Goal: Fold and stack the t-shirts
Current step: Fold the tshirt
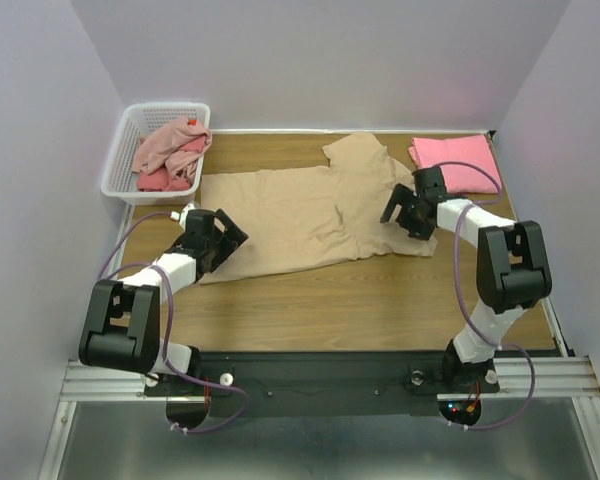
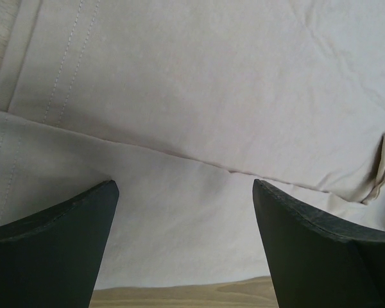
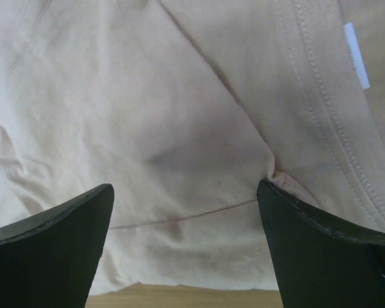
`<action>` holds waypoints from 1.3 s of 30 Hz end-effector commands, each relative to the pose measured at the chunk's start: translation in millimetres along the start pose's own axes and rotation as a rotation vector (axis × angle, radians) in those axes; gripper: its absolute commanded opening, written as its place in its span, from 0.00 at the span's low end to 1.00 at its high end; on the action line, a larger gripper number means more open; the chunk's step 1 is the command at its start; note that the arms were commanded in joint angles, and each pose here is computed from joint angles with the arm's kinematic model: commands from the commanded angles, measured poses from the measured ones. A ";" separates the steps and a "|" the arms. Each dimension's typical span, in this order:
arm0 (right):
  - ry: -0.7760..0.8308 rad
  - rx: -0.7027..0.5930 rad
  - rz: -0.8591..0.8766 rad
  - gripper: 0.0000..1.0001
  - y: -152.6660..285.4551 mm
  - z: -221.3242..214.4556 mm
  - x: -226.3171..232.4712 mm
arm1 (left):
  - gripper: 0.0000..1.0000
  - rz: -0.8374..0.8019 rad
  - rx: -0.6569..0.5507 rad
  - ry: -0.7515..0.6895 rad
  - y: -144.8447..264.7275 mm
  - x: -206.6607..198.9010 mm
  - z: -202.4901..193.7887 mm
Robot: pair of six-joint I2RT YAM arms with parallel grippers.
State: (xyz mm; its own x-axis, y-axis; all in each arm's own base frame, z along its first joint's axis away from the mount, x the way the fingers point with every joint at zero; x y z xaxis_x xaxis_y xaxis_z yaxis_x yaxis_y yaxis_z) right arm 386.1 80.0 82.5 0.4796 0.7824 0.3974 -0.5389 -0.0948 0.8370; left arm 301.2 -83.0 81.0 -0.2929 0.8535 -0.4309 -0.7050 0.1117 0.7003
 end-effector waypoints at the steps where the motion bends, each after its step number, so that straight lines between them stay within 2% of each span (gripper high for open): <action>1: -0.037 0.013 -0.037 1.00 19.4 -22.4 -26.3 | 0.98 0.009 0.005 -0.028 -4.0 9.4 -11.6; 9: -0.158 -0.016 -0.126 1.00 53.2 -67.6 -89.9 | 0.98 0.052 0.078 0.022 18.7 35.3 -49.2; 13: -0.202 -0.054 -0.126 1.00 72.8 -79.8 -107.6 | 0.98 0.198 0.089 0.077 38.2 60.7 -63.2; 15: -0.217 -0.061 -0.145 1.00 80.5 -84.8 -114.4 | 0.98 0.158 0.041 0.082 44.1 58.6 -59.8; 20: -0.239 -0.059 -0.125 1.00 95.1 -100.6 -124.3 | 0.99 0.125 0.045 0.119 61.5 53.1 -60.3; 25: -0.238 -0.056 -0.109 1.00 101.3 -98.3 -119.8 | 0.99 0.130 0.058 0.142 71.5 56.4 -67.3; 30: -0.207 -0.074 -0.044 1.00 114.1 -86.0 -104.1 | 0.99 0.190 -0.025 0.154 87.4 57.9 -48.5; 34: -0.122 -0.139 0.059 1.00 135.9 -49.5 -68.3 | 0.99 0.105 -0.132 0.117 103.9 27.7 -5.7; 39: -0.029 -0.235 0.133 1.00 156.2 0.4 -27.5 | 0.99 0.067 -0.225 -0.010 106.8 -14.0 58.0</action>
State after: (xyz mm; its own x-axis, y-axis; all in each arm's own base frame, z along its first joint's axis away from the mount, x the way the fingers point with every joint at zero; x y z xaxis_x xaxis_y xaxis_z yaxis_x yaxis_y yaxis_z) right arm 255.7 44.8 156.8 0.5284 0.6995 0.4811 -0.6457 -0.0368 0.7627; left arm 227.5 -55.2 146.5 -0.4188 0.8048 -0.4206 -0.7320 -0.0251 0.6808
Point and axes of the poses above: each gripper's point midway between its finger pads, its own y axis back along the fingers, its own x axis along the line the jaws close on, z = x × y, the point moved 5 cm from there along y, back along the fingers, and after that the axes turned 12 degrees about -y, right-handed, at the moved point
